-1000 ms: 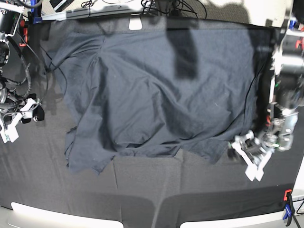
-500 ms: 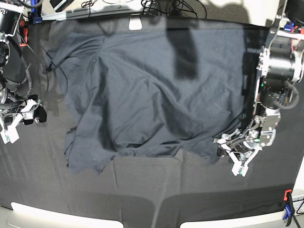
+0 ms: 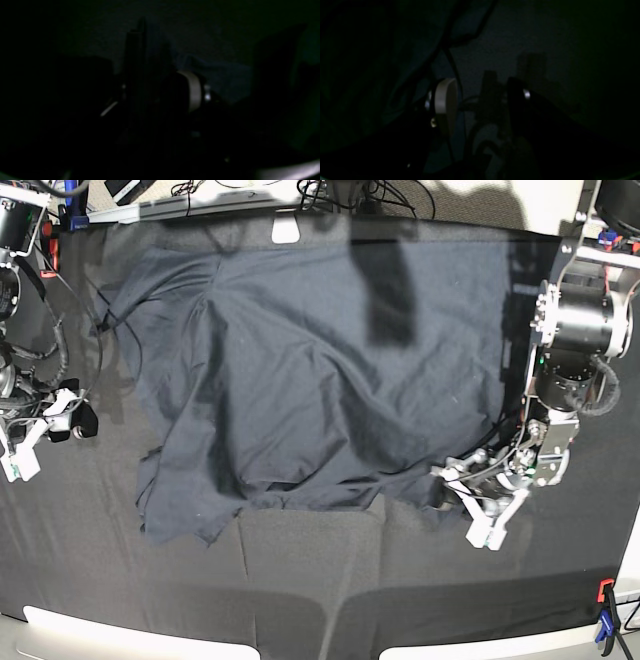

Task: Layout the t-shirt on the table in an organized manner, then fold the t-shirt properly
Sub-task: 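Grasp a shirt corner with the left gripper and drag it outward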

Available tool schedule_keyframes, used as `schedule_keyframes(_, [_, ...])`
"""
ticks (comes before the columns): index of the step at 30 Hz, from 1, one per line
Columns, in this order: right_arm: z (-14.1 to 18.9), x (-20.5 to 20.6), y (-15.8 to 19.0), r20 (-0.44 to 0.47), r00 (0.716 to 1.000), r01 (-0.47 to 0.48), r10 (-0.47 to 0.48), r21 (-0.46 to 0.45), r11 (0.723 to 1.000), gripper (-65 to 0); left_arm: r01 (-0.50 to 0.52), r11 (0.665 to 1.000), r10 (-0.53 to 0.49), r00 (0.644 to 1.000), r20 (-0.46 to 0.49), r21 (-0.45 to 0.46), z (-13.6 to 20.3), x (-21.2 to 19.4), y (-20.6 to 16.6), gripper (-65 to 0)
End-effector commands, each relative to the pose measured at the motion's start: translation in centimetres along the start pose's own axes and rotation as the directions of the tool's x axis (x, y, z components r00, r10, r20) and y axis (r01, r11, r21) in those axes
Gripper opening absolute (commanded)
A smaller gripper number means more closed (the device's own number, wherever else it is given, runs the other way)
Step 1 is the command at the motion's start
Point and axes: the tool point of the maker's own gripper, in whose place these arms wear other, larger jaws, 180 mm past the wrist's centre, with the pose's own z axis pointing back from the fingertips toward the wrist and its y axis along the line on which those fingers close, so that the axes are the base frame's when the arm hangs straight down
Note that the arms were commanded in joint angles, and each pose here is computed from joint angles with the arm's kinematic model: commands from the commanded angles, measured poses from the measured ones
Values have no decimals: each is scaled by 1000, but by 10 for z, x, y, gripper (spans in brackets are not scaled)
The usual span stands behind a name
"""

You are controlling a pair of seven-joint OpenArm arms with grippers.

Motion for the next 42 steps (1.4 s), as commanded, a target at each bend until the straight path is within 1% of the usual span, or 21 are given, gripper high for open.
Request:
schedule_keyframes(1, [9,21,-6,60,998,-24,25,-17,1000,-334,21,1000,-21,999,32,0,2,22,3,-463])
schedule_keyframes(3, [9,21,-6,60,998,-24,25,-17,1000,-334,21,1000,-21,999,32,1,2,22,3,-536])
schedule_keyframes(5, [9,21,-6,60,998,-25,26,-16,1000,-334,20,1000,-20,999,47,5,2,25,4,-646])
schedule_keyframes(7, [9,21,-6,59,998,-25,26,-17,1000,-334,14,999,-19,994,106,43,5,36,12,-650])
schedule_keyframes(9, [9,21,-6,60,998,-24,25,-17,1000,-334,-2,990,-22,985,172,139,10,50,32,-650])
schedule_keyframes(10, [9,20,-6,59,998,-25,26,-17,1000,-334,-11,980,-29,981,192,200,14,57,46,-650])
schedule_keyframes(11, [9,21,-6,60,998,-25,26,-16,1000,-334,-22,963,-36,978,208,270,19,63,60,-650])
schedule_keyframes(12, [9,21,-6,60,998,-25,26,-16,1000,-334,-30,937,-49,976,214,348,26,70,77,-650])
schedule_keyframes(13, [9,21,-6,59,998,-25,26,-16,1000,-334,-18,907,-81,973,217,421,35,78,92,-650])
schedule_keyframes(15, [9,21,-6,60,998,-25,26,-16,1000,-334,0,833,-152,962,229,554,54,94,118,-650])
schedule_keyframes(17, [9,20,-6,59,998,-25,26,-17,1000,-334,-16,775,-203,941,272,631,72,112,135,-650])
schedule_keyframes(18, [9,21,-6,60,998,-25,26,-16,1000,-334,-22,757,-227,928,294,654,80,120,141,-650])
schedule_keyframes(19, [9,21,-6,59,998,-25,26,-17,1000,-334,-25,746,-247,918,311,665,85,127,144,-650])
schedule_keyframes(22, [9,20,-6,59,998,-25,26,-16,1000,-334,-25,736,-276,901,333,676,94,137,149,-650])
schedule_keyframes(26, [9,21,-6,60,998,-25,26,-16,1000,-334,-25,735,-281,899,337,677,95,138,149,-650])
schedule_keyframes(27, [9,21,-6,60,998,-25,26,-16,1000,-334,-25,736,-281,898,338,677,95,138,149,-602])
schedule_keyframes(29, [9,21,-6,59,998,-26,27,-17,1000,-334,-23,735,-285,896,340,678,95,139,149,-477])
schedule_keyframes(30, [9,20,-6,59,998,-26,27,-17,1000,-334,-21,734,-288,895,339,678,96,139,149,-444])
schedule_keyframes(36, [9,21,-6,62,998,-26,27,-17,1000,-334,-22,735,-285,897,339,678,95,139,149,-441])
schedule_keyframes(39, [9,30,-7,88,996,-14,16,-24,1000,-334,-26,735,-259,913,316,677,93,133,151,-441])
schedule_keyframes(42, [7,49,-3,139,990,5,-2,-22,1000,-334,-25,734,-262,912,317,678,95,136,151,-441])
